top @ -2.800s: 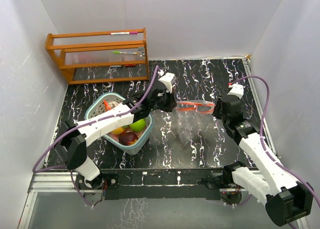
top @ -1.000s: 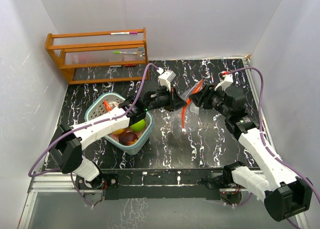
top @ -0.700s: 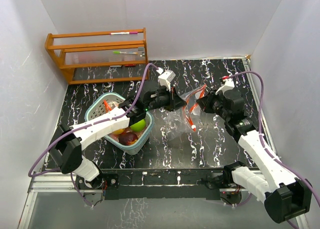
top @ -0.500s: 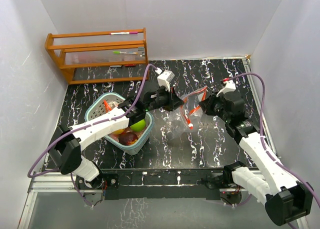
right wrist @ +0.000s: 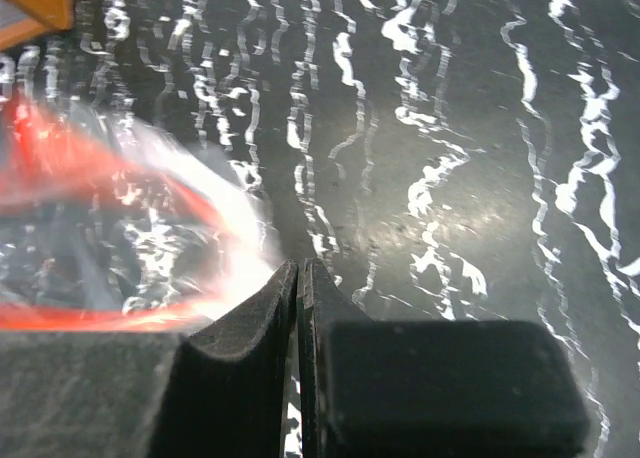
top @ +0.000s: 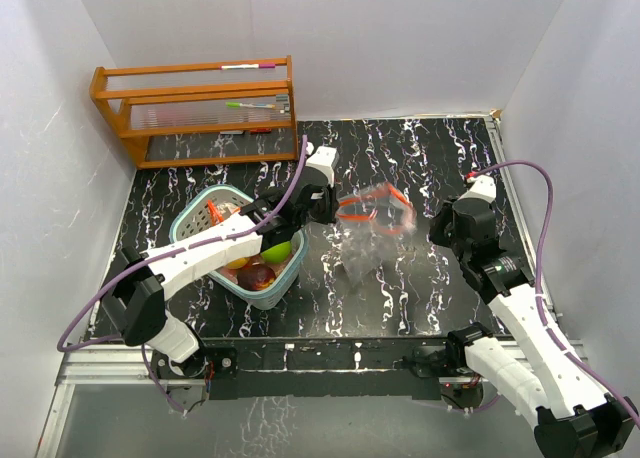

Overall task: Place the food in the zip-top bag and seal the zipper
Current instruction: Open the zipper of the food storage bag at the center of the board, then move the bin to the center of the board.

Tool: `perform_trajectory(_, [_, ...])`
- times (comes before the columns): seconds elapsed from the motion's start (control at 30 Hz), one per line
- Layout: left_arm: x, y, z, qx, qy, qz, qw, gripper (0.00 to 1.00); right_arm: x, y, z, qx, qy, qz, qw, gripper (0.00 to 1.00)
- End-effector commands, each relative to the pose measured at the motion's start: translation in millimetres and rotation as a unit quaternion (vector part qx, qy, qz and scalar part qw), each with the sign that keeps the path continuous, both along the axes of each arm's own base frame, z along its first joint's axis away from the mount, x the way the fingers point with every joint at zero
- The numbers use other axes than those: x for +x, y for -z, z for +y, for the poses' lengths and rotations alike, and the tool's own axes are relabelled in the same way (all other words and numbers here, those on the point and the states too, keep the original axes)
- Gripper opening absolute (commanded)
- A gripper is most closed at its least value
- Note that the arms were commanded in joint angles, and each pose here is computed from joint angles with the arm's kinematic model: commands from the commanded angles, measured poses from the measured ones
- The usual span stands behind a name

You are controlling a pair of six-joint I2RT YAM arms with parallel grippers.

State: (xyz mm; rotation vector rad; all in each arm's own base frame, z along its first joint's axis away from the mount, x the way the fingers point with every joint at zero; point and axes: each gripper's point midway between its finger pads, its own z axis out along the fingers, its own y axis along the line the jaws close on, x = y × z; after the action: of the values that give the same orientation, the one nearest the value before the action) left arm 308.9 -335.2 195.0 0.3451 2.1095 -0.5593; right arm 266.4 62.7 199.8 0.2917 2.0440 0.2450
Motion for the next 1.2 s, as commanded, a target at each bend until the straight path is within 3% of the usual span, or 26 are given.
perform_trajectory(0.0, [15.6, -7.2, 20.2, 0.031, -0.041, -0.019, 0.998, 0.00, -1.9, -6.8, -21.7, -0.025, 0.047, -0.008, 0.999, 0.08])
perform_trajectory(0.23, [-6.1, -41.4, -18.4, -0.084, 0.061, -0.043, 0.994, 0.00, 8.9, -59.5, 46.2, 0.064, -0.125, -0.114, 0.984, 0.08])
perform_trajectory(0.47, [-6.4, -54.8, -9.0, -0.063, 0.064, -0.067, 0.994, 0.00, 10.3, -84.2, 70.3, 0.096, -0.181, -0.124, 0.971, 0.42])
perform_trajectory(0.9, [41.7, -148.3, 38.8, 0.001, -0.038, -0.211, 0.977, 0.00, -6.9, -119.8, 99.8, 0.137, -0.270, -0.141, 0.943, 0.49])
perform_trajectory(1.17, [76.5, -177.2, 109.9, 0.022, -0.133, -0.232, 0.963, 0.00, -9.6, -118.1, 120.2, 0.141, -0.292, -0.126, 0.937, 0.51])
